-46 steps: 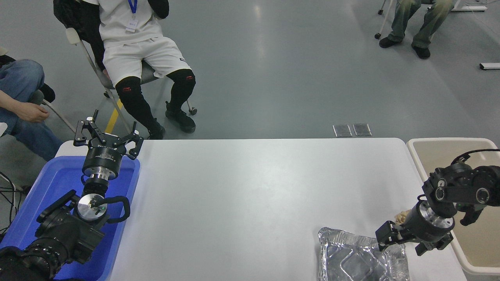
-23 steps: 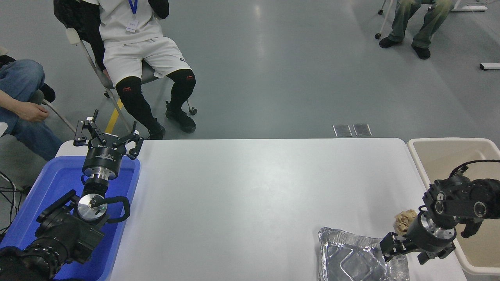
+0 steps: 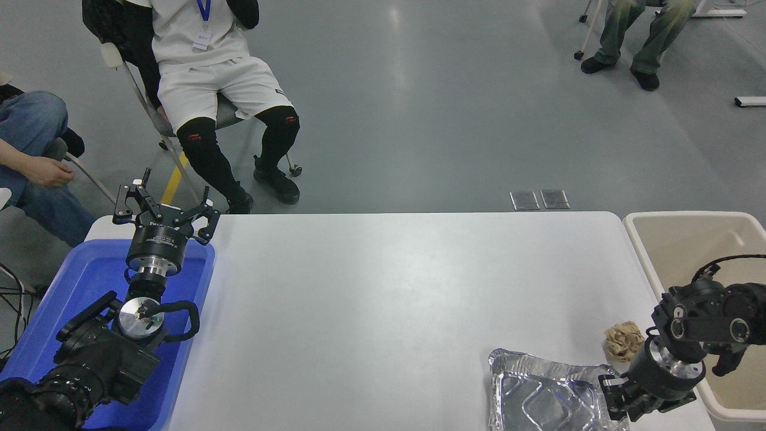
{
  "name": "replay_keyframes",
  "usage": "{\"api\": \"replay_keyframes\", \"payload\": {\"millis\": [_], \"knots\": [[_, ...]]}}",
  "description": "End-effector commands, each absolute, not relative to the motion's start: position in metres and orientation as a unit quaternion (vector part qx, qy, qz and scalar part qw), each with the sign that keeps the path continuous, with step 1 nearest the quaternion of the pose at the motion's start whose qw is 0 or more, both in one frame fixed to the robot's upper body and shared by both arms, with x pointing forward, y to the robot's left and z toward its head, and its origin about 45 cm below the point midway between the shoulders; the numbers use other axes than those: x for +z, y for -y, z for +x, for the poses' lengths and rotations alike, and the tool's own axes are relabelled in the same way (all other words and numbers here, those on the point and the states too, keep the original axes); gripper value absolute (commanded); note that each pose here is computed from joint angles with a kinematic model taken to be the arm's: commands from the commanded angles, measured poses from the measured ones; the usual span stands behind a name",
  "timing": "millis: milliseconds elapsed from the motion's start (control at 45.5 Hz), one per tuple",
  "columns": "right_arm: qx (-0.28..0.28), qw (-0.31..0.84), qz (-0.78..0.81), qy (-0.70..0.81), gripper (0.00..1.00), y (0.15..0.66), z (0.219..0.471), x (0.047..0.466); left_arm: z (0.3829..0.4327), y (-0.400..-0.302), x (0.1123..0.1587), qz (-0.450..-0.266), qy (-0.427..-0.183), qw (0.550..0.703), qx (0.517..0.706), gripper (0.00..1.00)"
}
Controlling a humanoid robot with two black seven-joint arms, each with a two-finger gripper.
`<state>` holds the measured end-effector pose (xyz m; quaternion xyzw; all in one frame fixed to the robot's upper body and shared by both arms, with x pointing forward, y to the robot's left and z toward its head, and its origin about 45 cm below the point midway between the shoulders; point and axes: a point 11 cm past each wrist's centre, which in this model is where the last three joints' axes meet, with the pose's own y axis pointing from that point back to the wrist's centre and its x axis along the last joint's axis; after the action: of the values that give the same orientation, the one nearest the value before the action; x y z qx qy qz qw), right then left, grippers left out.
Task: Pick up foil plate and place in dustbin
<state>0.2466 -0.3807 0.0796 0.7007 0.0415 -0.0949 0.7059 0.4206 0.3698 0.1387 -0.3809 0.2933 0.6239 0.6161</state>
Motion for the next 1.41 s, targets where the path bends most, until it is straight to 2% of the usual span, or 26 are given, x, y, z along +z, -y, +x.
{"api": "replay_keyframes", "payload": {"millis": [0, 308, 527, 593, 857, 1099, 1385], "knots": [[-0.106, 0.694, 0.711, -0.041, 0.00, 0.373, 0.242, 0.078, 0.4206, -0.3698, 0.1386, -0.381, -0.293, 0.616, 0.624, 0.99], [-0.127, 0.687, 0.715, -0.017, 0.00, 0.381, 0.250, 0.093, 0.4206, -0.3698, 0.1386, -0.381, -0.293, 0.616, 0.624, 0.99], [-0.122, 0.683, 0.720, -0.019, 0.00, 0.383, 0.277, 0.140, 0.4206, -0.3696, 0.1386, -0.380, -0.294, 0.616, 0.624, 0.99], [-0.110, 0.680, 0.724, -0.025, 0.00, 0.377, 0.290, 0.166, 0.4206, -0.3694, 0.1384, -0.380, -0.294, 0.617, 0.624, 0.99], [-0.033, 0.697, 0.716, -0.021, 0.00, 0.356, 0.322, 0.225, 0.4206, -0.3694, 0.1384, -0.380, -0.294, 0.617, 0.624, 0.99], [0.031, 0.714, 0.699, -0.019, 0.00, 0.333, 0.340, 0.275, 0.4206, -0.3694, 0.1384, -0.380, -0.294, 0.617, 0.624, 0.99], [0.095, 0.738, 0.667, 0.021, 0.00, 0.332, 0.364, 0.339, 0.4206, -0.3694, 0.1384, -0.380, -0.294, 0.617, 0.624, 0.99]]}}
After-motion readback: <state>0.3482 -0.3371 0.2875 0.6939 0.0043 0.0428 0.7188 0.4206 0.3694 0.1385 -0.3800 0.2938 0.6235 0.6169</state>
